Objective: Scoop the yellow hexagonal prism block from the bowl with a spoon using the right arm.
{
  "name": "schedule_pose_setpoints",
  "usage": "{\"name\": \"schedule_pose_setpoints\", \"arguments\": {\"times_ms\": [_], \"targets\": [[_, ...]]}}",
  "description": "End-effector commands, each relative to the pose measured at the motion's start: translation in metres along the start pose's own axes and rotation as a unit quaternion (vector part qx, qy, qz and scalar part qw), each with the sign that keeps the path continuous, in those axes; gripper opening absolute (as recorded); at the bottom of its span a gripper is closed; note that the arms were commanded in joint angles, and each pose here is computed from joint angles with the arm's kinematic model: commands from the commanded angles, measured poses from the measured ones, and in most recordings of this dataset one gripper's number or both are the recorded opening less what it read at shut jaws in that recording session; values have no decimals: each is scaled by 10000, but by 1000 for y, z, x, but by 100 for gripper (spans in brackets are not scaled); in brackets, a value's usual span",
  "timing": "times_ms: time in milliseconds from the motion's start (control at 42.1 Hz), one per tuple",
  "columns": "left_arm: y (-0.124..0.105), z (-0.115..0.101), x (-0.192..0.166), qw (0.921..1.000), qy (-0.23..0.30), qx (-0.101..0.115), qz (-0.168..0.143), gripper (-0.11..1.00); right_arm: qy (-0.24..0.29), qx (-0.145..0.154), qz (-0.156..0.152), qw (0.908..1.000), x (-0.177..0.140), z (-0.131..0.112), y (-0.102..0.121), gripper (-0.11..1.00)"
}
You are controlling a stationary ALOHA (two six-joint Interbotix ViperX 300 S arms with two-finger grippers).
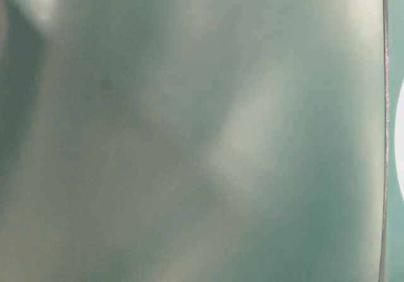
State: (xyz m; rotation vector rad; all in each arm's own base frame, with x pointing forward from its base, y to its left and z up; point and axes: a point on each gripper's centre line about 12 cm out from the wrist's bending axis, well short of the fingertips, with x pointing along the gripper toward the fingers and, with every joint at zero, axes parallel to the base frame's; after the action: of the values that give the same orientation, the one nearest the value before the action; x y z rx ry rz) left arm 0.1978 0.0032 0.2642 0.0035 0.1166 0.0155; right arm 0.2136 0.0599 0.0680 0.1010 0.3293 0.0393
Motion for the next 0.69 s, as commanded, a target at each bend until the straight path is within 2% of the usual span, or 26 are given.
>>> {"name": "schedule_pose_setpoints", "arguments": {"times_ms": [0,499,570,665], "targets": [[0,3,2,10000,-31,-7,-9,0,-67,19,44,10000,0,3,2,54],[-1,3,2,10000,-31,-12,-32,0,-73,22,54,10000,1,3,3,53],[-2,3,2,10000,-31,-3,-48,0,-79,26,56,9999,1,3,3,49],[-2,3,2,10000,-31,-9,-54,0,-89,25,49,9999,1,3,3,36]]}}
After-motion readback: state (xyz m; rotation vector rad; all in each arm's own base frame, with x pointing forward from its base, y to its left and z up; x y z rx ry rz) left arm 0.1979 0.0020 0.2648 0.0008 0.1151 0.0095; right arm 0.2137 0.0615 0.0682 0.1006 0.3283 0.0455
